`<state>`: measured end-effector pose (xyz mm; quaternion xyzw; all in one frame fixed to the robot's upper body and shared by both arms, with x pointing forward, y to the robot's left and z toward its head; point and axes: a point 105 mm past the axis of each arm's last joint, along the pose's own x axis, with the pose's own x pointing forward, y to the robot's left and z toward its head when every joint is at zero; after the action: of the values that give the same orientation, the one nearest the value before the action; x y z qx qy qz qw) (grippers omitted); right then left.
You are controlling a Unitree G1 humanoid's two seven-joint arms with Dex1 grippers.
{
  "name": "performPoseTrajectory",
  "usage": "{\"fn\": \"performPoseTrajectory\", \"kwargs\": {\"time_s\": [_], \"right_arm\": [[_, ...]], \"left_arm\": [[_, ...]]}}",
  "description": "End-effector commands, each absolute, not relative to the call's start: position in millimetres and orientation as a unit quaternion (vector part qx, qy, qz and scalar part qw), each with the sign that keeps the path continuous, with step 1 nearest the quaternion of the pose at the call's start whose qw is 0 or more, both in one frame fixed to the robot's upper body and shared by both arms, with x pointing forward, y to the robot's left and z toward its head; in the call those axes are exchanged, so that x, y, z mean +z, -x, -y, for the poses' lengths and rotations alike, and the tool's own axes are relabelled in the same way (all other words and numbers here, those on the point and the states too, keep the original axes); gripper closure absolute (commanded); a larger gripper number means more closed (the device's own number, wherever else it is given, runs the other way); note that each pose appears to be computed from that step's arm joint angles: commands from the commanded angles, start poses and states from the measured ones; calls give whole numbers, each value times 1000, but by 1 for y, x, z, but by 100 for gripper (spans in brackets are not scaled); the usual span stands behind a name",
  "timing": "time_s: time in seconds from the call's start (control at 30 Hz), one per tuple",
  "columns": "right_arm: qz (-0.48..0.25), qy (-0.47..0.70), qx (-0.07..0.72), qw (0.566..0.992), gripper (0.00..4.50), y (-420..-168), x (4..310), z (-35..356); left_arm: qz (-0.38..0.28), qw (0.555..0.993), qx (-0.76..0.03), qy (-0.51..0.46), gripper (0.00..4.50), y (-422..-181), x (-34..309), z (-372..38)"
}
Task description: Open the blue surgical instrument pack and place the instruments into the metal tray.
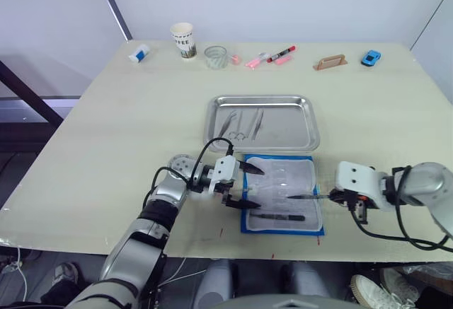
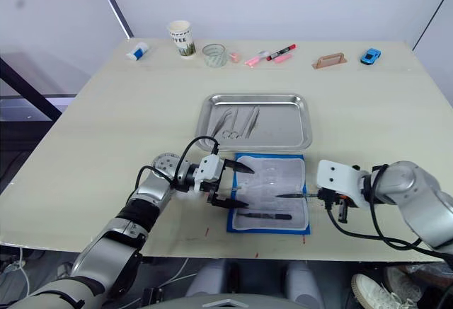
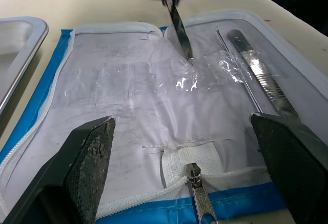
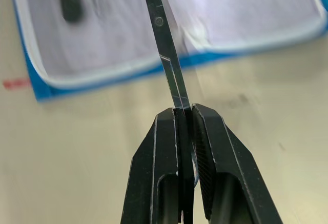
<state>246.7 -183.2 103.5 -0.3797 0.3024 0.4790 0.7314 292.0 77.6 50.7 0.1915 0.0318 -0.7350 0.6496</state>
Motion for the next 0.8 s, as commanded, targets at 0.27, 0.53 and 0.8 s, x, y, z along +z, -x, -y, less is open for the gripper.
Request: {"fn": "performPoseTrajectory", "kwargs": {"time_s": [0.27,0.53,0.8], "right_arm": [[-221,274,469,810,442,-253,155,188],[-162,207,362,894,442,-303,185,150],[-187,68,290,936,442,-344,186,98]], "left_arm": [[-111,644,-740,-162,0,-275,12,-82],[-111,647,-736,-164,0,-278,12,-84],[-111,653,-732,-163,0,-275,11,-90]]}}
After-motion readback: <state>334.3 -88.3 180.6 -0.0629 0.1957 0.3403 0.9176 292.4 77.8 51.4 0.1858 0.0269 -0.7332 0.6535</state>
